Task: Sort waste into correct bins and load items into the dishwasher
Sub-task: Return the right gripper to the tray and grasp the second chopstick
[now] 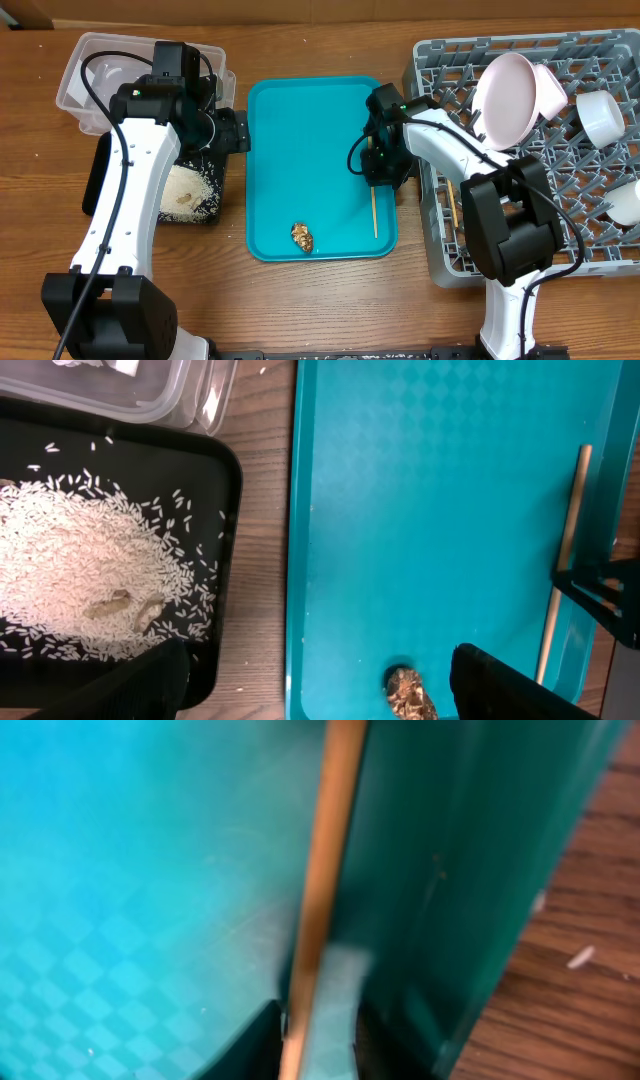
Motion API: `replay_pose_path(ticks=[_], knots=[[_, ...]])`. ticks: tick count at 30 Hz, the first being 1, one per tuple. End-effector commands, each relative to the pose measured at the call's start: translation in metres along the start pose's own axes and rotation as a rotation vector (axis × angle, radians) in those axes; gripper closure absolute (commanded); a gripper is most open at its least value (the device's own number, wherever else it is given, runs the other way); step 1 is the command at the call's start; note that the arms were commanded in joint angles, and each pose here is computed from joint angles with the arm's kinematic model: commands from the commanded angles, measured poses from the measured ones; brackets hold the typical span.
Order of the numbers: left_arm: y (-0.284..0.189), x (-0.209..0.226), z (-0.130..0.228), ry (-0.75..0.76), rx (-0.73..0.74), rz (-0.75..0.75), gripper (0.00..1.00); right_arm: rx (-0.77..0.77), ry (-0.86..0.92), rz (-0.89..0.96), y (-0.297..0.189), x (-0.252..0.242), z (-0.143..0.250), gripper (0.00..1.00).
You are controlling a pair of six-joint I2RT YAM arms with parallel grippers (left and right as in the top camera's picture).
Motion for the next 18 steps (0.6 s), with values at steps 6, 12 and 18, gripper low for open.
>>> replay_pose_path(ticks=[6, 12, 18], knots=[[0.0002, -0.0007, -0.0029, 0.002, 0.0, -0.005, 0.14, 0.051, 0.023, 0.041, 0.0196, -0.0089, 0.0067, 0.91], [0.0002, -0.0007, -0.0029, 0.002, -0.001, -0.005, 0.15, 0.06, 0.024, 0.046, 0.0195, -0.0096, 0.0081, 0.92], [0.0002, -0.0007, -0.0027, 0.002, 0.0, -0.005, 0.14, 0.058, 0.052, 0.095, 0.0184, -0.0146, 0.0095, 0.96]])
Point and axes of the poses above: each gripper's point midway between its finger pads, its own y axis out along the fingers, its own x axis along the line the jaws close on, z = x × y, the point moved 8 cm from there along -y, back along the fingers, and after that the axes turned 14 degrees about y, right-handed, at the moved point
